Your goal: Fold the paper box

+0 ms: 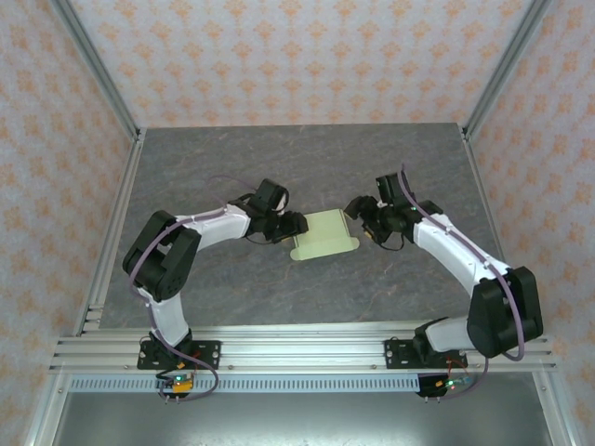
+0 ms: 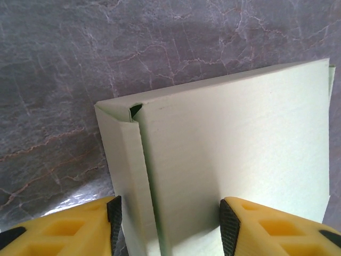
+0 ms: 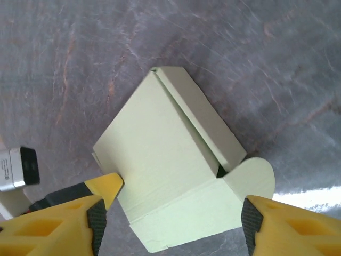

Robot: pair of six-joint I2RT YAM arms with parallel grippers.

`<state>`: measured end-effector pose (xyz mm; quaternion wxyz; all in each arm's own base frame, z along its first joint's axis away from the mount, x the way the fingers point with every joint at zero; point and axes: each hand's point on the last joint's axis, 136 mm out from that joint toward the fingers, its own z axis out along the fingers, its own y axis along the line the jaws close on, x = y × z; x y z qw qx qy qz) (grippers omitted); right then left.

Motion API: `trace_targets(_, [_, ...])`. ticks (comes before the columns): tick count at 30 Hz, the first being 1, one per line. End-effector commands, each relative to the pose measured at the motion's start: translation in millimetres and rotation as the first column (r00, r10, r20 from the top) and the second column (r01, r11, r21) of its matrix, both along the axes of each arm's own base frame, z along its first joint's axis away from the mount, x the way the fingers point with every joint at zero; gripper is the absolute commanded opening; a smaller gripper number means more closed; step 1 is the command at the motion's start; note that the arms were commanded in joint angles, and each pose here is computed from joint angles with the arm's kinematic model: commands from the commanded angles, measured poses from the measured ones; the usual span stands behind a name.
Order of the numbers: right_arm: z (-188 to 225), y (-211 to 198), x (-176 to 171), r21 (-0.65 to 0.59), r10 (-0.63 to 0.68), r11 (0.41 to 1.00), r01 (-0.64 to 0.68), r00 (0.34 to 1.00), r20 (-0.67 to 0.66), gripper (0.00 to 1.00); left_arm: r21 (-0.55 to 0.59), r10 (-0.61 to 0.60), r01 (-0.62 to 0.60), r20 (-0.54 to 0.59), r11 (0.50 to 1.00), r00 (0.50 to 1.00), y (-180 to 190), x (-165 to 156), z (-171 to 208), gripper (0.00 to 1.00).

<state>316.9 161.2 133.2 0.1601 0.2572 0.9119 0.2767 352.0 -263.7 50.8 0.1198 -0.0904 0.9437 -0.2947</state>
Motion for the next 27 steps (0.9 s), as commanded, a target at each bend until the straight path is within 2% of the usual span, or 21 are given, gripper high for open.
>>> trace_targets(1, [-18.8, -1.1, -0.9, -0.182, 0.179, 0.967, -0.177, 0.984, -0.005, 0.65, 0.105, -0.048, 0.047, 0.005, 0.993, 0.999, 14.0, 0.4, -2.5, 0.53])
trace_targets(3, [-32.8, -7.3, 4.6, -0.277, 0.212, 0.937, -0.212, 0.977, -0.029, 0.63, 0.158, -0.072, 0.068, 0.020, 0.985, 0.997, 20.1, 1.8, -1.8, 0.53])
trace_targets(6, [-46.6, -12.2, 14.3, -0.347, 0.247, 0.905, -0.246, 0.968, -0.041, 0.62, 0.215, -0.094, 0.084, 0.038, 0.973, 0.995, 27.8, 3.1, -3.1, 0.54])
trace_targets(9, [-61.6, -8.1, 21.1, -0.364, 0.289, 0.884, -0.292, 0.955, -0.064, 0.61, 0.247, -0.135, 0.118, 0.054, 0.962, 0.989, 31.2, 3.3, -6.5, 0.54])
trace_targets(14, [-86.0, 6.3, 24.5, -0.338, 0.348, 0.869, -0.361, 0.932, -0.102, 0.55, 0.234, -0.154, 0.129, 0.092, 0.964, 0.984, 28.1, 6.1, -8.7, 0.55])
trace_targets(18, [-70.2, 7.9, 28.9, -0.335, 0.339, 0.877, -0.345, 0.937, -0.080, 0.55, 0.277, -0.171, 0.140, 0.091, 0.951, 0.981, 33.5, 7.2, -18.6, 0.56])
trace_targets(23, [-37.1, 13.1, 34.3, -0.329, 0.377, 0.870, -0.367, 0.926, -0.035, 0.56, 0.310, -0.180, 0.150, 0.071, 0.939, 0.981, 38.4, 5.3, -30.9, 0.49])
trace_targets(27, [-40.0, 18.1, 32.5, -0.312, 0.409, 0.863, -0.398, 0.912, -0.031, 0.56, 0.333, -0.165, 0.138, 0.056, 0.933, 0.985, 43.5, 4.3, -38.6, 0.49])
